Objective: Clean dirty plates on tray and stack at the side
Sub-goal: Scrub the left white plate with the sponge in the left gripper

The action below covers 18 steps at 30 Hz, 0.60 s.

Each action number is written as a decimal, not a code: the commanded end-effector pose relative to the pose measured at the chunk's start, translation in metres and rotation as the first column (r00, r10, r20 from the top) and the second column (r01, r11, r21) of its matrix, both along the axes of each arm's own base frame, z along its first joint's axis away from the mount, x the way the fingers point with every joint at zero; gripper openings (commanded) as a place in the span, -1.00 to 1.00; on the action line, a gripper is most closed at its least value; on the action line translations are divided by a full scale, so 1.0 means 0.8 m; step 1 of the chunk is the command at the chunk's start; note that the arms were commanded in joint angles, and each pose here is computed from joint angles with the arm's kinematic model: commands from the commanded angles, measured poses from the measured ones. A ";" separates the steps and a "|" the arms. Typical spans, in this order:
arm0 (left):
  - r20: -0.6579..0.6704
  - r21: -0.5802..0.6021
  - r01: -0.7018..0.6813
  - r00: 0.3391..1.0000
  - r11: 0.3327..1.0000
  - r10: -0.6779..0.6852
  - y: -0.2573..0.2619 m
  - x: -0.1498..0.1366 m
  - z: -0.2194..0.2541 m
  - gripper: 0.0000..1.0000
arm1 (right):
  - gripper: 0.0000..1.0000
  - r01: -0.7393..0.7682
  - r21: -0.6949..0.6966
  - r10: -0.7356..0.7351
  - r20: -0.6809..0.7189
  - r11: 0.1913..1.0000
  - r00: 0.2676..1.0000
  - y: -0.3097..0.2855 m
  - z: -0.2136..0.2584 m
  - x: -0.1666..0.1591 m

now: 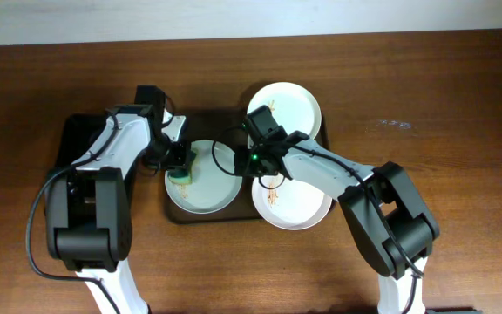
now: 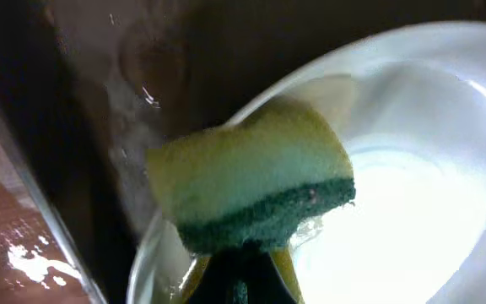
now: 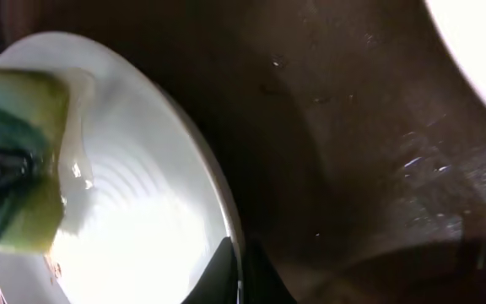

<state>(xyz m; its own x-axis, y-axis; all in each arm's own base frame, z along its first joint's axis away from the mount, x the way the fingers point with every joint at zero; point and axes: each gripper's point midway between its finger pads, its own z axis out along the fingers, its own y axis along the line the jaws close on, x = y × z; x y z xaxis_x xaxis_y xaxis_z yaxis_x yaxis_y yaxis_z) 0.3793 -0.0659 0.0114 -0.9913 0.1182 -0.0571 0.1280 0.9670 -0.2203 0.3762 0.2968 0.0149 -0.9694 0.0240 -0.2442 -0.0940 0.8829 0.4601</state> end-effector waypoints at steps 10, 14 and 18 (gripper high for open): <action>0.037 0.155 -0.107 0.994 0.982 0.103 -0.001 0.010 -0.023 -0.99 | -0.92 0.003 0.041 -0.003 0.014 0.999 1.000 0.006 0.007 0.010; 0.163 0.175 -0.134 0.981 0.975 0.106 0.005 0.048 -0.016 -0.99 | -0.92 0.019 0.070 -0.024 0.078 0.997 0.997 0.009 0.018 0.031; 0.135 0.183 -0.129 0.985 0.975 0.105 0.005 0.045 -0.004 -0.99 | -0.92 0.098 0.048 -0.103 0.103 0.994 0.989 -0.009 0.018 0.050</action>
